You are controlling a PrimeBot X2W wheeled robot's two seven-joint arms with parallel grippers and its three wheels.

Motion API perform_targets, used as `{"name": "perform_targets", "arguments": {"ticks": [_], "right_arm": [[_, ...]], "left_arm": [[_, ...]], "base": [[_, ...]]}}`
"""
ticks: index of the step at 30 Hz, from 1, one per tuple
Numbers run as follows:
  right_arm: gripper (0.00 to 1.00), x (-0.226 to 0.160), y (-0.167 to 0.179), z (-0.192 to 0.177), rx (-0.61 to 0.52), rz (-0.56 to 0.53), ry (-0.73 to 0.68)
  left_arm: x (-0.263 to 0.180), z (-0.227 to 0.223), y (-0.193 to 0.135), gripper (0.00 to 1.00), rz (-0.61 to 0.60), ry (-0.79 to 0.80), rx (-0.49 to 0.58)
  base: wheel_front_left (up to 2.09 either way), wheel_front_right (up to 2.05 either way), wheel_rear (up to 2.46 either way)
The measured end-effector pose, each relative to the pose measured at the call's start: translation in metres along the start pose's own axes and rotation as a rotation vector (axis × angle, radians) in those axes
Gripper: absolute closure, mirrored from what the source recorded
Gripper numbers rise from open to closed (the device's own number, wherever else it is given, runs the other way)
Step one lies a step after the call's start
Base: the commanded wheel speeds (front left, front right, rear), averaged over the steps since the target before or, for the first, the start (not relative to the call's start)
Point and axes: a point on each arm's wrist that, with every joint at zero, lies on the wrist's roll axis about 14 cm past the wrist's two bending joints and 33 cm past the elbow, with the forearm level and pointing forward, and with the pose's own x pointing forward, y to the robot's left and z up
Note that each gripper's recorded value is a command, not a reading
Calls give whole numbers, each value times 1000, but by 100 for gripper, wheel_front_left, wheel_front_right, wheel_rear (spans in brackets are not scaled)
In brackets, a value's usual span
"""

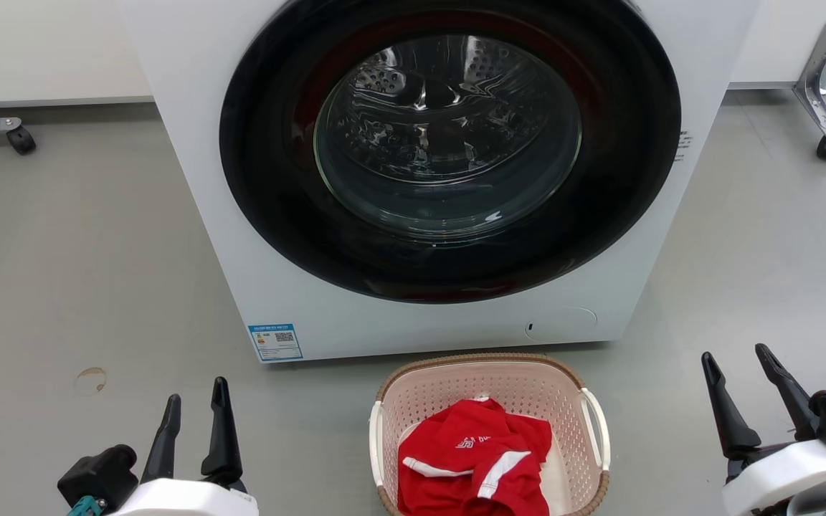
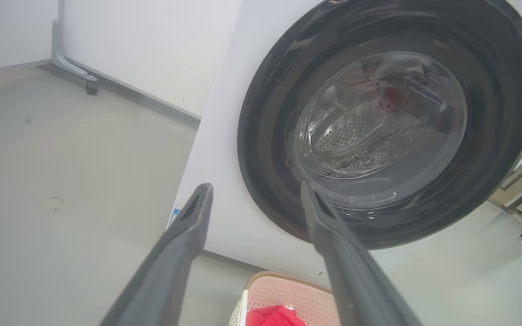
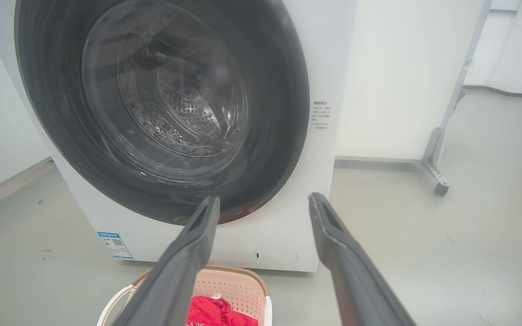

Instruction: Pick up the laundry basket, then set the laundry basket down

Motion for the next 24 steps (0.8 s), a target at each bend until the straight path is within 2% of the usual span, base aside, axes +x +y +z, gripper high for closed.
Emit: {"name": "perform_targets", "arguments": {"ticks": [13,17,24], "right_arm": [[0,-5,3,-6,-104,21,4],[0,-6,5,-5,-111,24,-9],[0,-7,4,-4,-82,12,-15]], "left_arm": [[1,2,-7,0,-39,-28,135],[1,2,-10,0,-54,-29,171],[1,1,-12,0,-58,-27,172]], "base": [[0,0,0],[0,0,0],[0,0,0]]}}
